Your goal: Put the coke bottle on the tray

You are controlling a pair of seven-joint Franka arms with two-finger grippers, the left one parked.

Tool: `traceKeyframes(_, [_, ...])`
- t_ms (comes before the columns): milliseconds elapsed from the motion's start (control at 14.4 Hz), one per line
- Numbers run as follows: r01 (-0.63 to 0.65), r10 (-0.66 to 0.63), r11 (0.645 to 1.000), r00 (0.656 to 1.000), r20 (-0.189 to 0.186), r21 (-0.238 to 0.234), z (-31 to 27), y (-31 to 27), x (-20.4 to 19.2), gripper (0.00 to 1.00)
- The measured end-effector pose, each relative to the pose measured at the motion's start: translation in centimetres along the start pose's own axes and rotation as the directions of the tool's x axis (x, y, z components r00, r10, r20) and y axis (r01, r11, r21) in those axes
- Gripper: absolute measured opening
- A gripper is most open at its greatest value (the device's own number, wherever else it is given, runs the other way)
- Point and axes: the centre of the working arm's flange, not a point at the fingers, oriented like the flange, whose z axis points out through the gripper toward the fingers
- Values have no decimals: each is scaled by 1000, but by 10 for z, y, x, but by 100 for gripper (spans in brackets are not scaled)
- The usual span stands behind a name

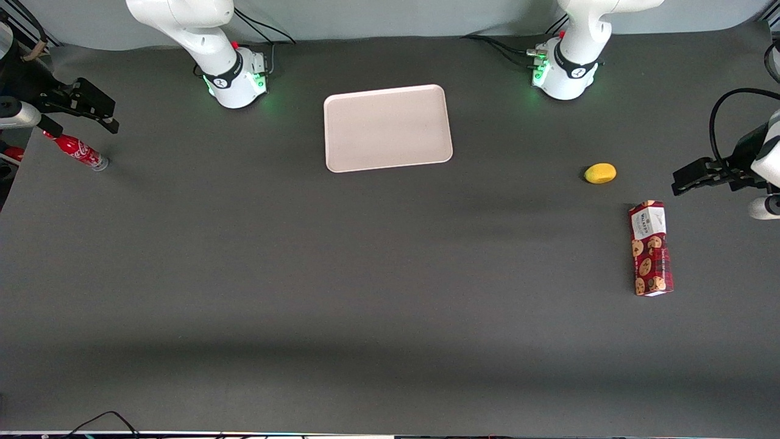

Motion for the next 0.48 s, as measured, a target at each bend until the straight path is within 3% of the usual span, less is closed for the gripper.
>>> traceKeyframes(485, [3,-3,1000,1000,13,-1,-2,-2,-2,100])
